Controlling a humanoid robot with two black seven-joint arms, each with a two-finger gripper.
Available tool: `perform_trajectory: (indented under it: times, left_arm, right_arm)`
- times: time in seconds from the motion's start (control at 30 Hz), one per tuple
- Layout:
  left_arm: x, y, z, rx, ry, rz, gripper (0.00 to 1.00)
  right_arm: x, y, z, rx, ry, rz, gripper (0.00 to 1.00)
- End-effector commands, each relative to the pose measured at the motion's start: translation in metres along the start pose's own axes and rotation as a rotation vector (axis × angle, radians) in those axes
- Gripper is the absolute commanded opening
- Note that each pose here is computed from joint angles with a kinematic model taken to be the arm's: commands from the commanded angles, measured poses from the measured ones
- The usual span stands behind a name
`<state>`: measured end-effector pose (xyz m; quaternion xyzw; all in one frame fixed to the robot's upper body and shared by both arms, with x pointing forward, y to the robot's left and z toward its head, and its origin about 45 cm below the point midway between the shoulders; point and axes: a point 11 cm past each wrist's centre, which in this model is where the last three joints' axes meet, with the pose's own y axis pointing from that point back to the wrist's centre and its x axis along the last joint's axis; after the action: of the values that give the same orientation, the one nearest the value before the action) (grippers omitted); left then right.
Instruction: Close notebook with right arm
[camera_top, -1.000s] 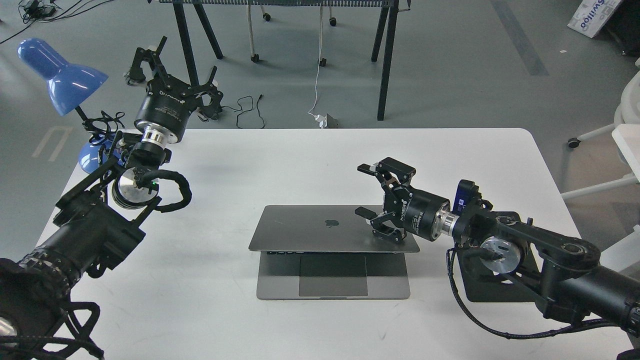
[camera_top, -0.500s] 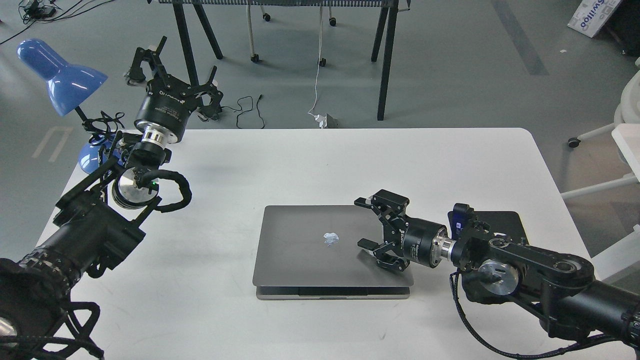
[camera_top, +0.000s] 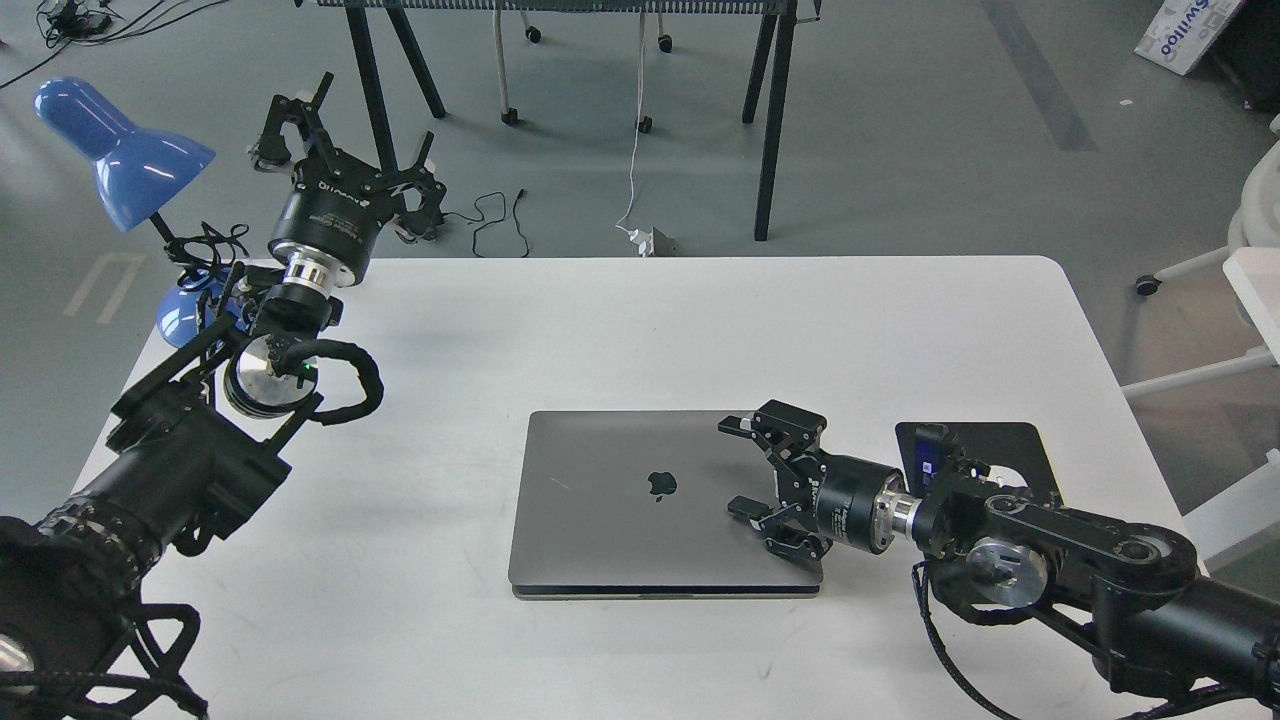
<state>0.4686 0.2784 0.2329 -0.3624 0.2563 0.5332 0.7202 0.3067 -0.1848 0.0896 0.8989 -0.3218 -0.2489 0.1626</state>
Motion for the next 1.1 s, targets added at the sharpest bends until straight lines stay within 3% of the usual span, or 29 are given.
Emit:
perform_trajectory:
  times: [0.0, 0.8, 0.9, 1.07]
  left_arm:
    - [0.0, 0.0, 0.0, 0.0, 0.0, 0.0, 1.0]
    - [0.0, 0.0, -0.001, 0.001, 0.001, 0.0, 1.0]
    - [0.0, 0.0, -0.001, 0.001, 0.001, 0.0, 1.0]
    - [0.0, 0.0, -0.001, 0.001, 0.002, 0.0, 1.0]
  right_arm:
    - [0.0, 0.001, 0.004, -0.006, -0.007, 0.001, 1.0]
    - [0.009, 0.008, 0.003, 0.0, -0.005, 0.026, 1.0]
    - [0.022, 0.018, -0.019, 0.061, -0.003, 0.051, 1.0]
    - [0.045, 0.04, -0.103, 0.329, -0.019, 0.094, 1.0]
